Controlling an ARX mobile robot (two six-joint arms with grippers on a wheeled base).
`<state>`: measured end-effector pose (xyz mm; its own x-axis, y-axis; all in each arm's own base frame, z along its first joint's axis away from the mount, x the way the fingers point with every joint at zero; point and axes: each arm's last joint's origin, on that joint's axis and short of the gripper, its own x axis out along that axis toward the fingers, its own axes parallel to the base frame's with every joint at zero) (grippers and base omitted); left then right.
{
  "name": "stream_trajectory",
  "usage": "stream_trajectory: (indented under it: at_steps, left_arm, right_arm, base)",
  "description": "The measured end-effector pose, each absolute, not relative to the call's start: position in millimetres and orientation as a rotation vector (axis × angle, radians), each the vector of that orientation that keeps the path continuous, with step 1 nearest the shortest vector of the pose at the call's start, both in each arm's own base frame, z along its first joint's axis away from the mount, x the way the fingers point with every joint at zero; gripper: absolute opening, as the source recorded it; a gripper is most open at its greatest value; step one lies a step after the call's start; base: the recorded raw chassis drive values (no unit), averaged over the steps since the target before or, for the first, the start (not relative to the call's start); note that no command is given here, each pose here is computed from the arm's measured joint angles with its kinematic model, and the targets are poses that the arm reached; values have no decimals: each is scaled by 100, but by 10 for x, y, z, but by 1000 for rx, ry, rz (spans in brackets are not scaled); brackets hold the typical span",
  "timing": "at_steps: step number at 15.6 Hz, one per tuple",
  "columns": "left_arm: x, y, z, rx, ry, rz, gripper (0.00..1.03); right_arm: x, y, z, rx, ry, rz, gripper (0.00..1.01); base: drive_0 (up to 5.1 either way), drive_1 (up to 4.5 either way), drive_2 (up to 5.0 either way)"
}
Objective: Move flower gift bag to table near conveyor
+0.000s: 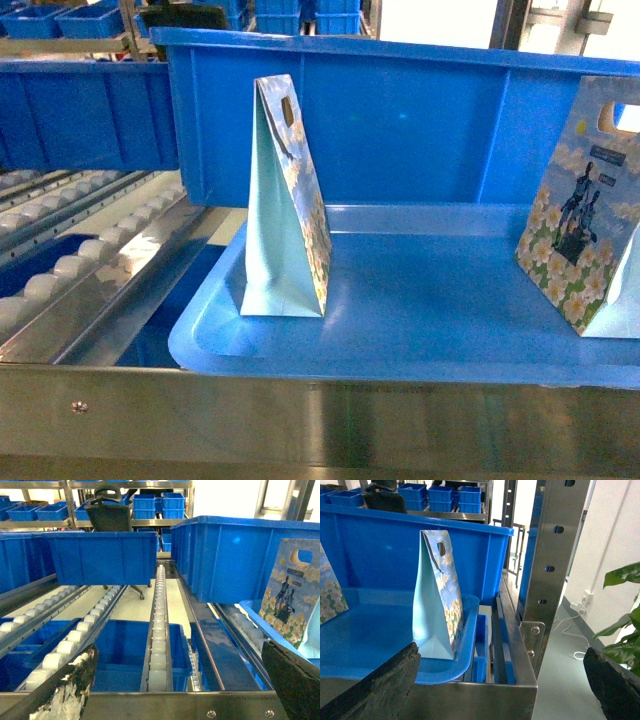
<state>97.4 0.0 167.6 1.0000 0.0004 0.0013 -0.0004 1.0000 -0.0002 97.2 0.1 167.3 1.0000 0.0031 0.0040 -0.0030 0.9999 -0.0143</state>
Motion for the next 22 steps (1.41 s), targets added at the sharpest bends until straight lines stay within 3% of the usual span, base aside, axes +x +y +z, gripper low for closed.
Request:
stream_trajectory:
  at_steps: [10, 17, 20, 22]
  left_arm:
    - [974, -3, 1677, -2, -2, -3, 98]
    - [1097, -21, 1719, -40, -6, -13, 98]
    - [1392, -185, 2028, -76, -35, -73, 98]
    - [1701, -398, 2287, -83, -21, -140, 98]
  right_arm:
    - [972, 1, 1673, -14, -4, 3, 98]
    - [1107, 105, 1816, -28, -47, 60, 98]
    - [1376, 223, 2223, -24, -96, 87, 98]
    - [1674, 310, 2360, -25, -25, 108, 98]
  base:
    - [0, 0, 0]
    - [0, 0, 0]
    - [0, 0, 0]
    - [0, 0, 0]
